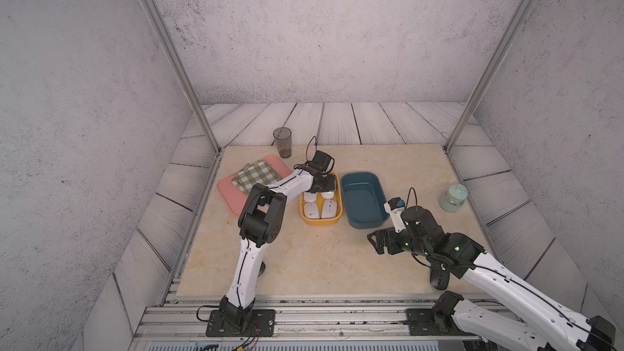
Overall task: Place the mice by color into the storage box
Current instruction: Place the mouse in the storage box.
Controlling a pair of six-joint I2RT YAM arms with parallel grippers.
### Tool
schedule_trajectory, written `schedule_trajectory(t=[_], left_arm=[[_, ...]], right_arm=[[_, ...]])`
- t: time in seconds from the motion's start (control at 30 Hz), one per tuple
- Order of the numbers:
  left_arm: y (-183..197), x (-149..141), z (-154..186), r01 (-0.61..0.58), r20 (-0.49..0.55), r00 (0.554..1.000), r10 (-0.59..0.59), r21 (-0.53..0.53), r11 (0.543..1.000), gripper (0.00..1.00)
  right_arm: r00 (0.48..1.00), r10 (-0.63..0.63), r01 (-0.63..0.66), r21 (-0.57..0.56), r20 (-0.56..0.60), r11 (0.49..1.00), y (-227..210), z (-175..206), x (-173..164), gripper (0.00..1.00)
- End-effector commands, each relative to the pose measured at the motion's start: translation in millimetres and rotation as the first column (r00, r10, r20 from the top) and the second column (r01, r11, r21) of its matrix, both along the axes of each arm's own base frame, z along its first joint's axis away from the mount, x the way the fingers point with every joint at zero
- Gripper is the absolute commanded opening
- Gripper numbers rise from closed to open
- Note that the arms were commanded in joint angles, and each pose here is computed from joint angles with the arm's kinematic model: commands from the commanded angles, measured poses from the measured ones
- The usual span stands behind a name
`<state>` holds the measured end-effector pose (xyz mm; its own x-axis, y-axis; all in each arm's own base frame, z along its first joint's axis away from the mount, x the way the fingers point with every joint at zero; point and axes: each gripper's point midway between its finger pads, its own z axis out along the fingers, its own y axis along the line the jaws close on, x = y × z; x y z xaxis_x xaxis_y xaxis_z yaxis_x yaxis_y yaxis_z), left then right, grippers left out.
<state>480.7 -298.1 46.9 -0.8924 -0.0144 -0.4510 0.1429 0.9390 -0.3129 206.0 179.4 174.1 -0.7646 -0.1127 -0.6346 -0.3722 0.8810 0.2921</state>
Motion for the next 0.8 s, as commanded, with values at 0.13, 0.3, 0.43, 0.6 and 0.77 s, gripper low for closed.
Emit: schedule_trajectory(t=[0.13, 0.3, 0.43, 0.6, 0.77], left_arm=[[1.8, -22.0, -6.2, 0.008, -0.089, 0.996, -0.007, 0.015, 1.0, 0.84], [2.0, -23.5, 21.8, 0.011, -0.05, 0.999, -0.011, 0.0, 1.0, 0.91], [2.3, -22.1, 50.1, 0.02, -0.003, 1.0, -0.02, -0.012, 1.0, 0.98], [6.1, -27.0, 88.6, 0.028, 0.054, 0.998, -0.026, -0.04, 0.999, 0.98], [58.6, -53.3, 136.9, -0.081, 0.11, 0.99, 0.086, -0.044, 0.996, 0.98]], right_arm=[[1.0, 0.001, -0.001, 0.034, 0.008, 0.999, 1.4, 9.7, -1.4, 0.99], [1.0, 0.0, -0.001, 0.048, 0.011, 0.999, 2.0, 13.0, -2.6, 0.99], [1.0, -0.002, 0.001, 0.072, 0.014, 0.997, 3.0, 17.4, -3.9, 0.99], [1.0, -0.007, 0.005, 0.094, 0.02, 0.996, 1.6, 22.9, -6.8, 0.99], [1.0, 0.026, -0.027, 0.12, 0.005, 0.992, 8.4, 23.4, -10.8, 0.99]])
